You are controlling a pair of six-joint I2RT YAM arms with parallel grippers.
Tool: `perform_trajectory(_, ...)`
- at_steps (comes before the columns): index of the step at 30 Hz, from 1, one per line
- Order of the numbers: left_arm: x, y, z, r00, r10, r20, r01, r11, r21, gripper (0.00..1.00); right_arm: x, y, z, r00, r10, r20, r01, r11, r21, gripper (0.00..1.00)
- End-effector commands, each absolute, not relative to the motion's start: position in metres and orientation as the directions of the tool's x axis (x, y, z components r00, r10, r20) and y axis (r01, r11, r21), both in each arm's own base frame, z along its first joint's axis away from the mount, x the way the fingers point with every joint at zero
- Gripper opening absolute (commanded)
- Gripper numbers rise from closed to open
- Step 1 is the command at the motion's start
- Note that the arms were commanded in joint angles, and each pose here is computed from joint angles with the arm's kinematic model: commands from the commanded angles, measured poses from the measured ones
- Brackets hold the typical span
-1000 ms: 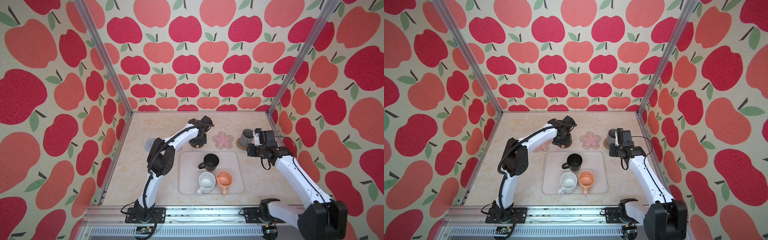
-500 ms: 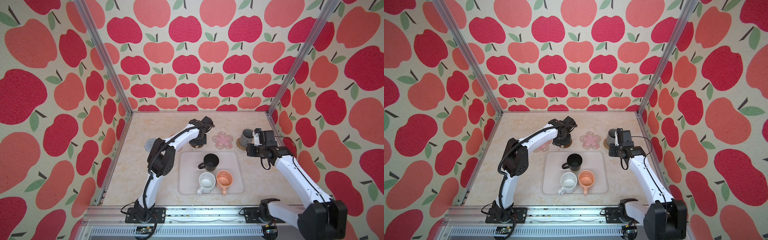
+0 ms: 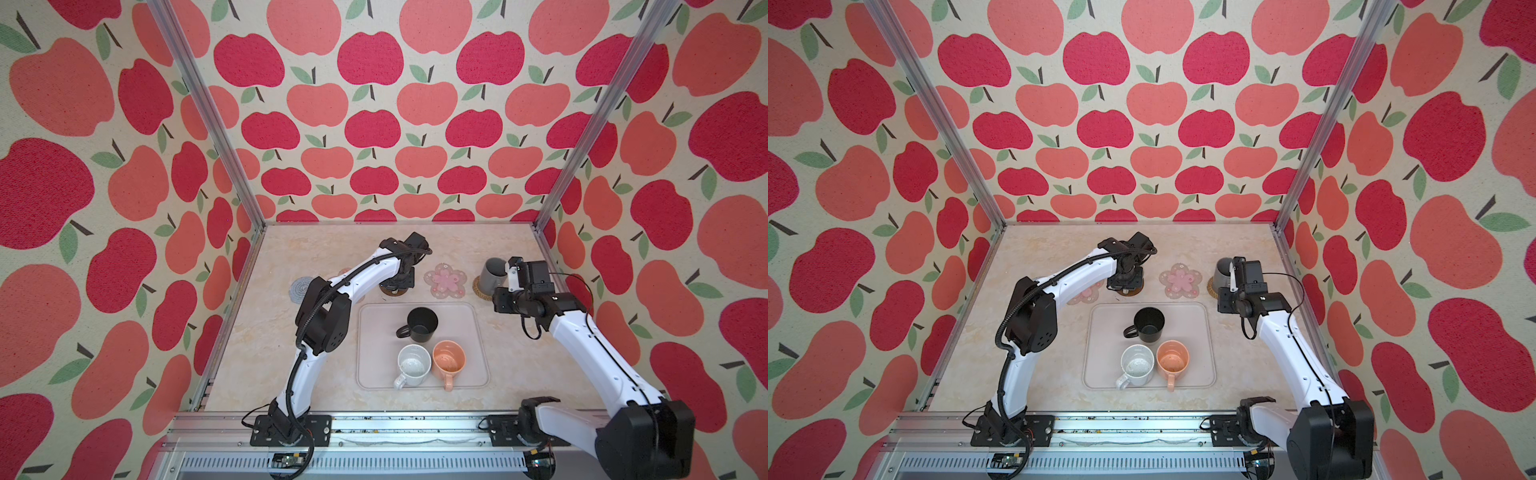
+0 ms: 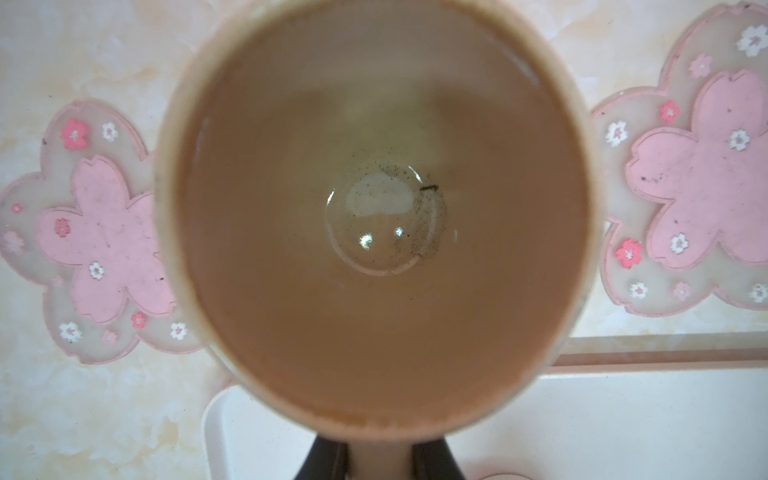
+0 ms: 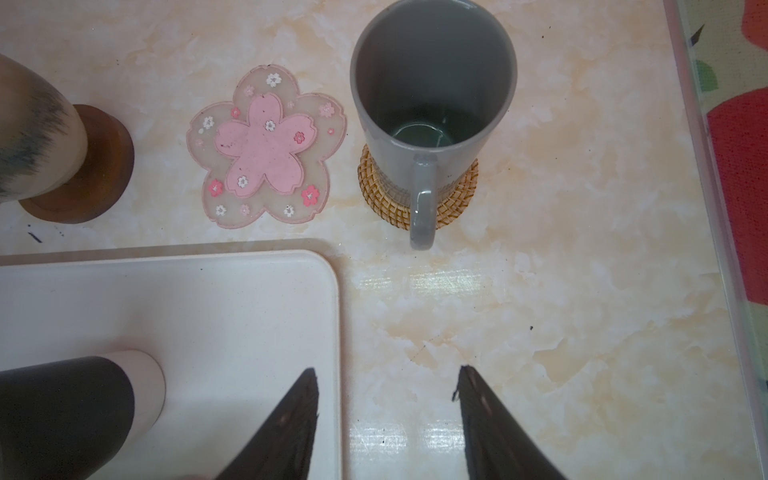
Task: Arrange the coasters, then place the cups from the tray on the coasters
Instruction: 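Align the held beige mug above the brown round coaster with the left gripper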
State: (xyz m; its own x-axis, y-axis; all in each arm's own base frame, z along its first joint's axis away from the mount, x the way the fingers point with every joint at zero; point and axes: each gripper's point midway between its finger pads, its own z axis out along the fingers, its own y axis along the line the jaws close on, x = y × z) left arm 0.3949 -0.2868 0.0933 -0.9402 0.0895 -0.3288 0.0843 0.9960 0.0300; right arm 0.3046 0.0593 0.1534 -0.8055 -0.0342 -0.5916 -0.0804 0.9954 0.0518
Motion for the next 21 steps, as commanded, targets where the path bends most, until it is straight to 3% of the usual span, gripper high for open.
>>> perform_trajectory(1, 0.409, -0.285, 0.127, -0.898, 0.045, -0.439, 0.059, 0.998, -0.018, 0.00, 0.309, 0.061, 0.158, -0.799, -0.004, -0.602, -0.065, 0.995, 0.080, 0.57)
perform_trajectory(21, 0.407, -0.284, 0.140, -0.872, -0.002, -0.490, 0.047, 0.995, -0.086, 0.00, 0.308, 0.061, 0.163, -0.794, 0.011, -0.608, -0.058, 0.994, 0.093, 0.57)
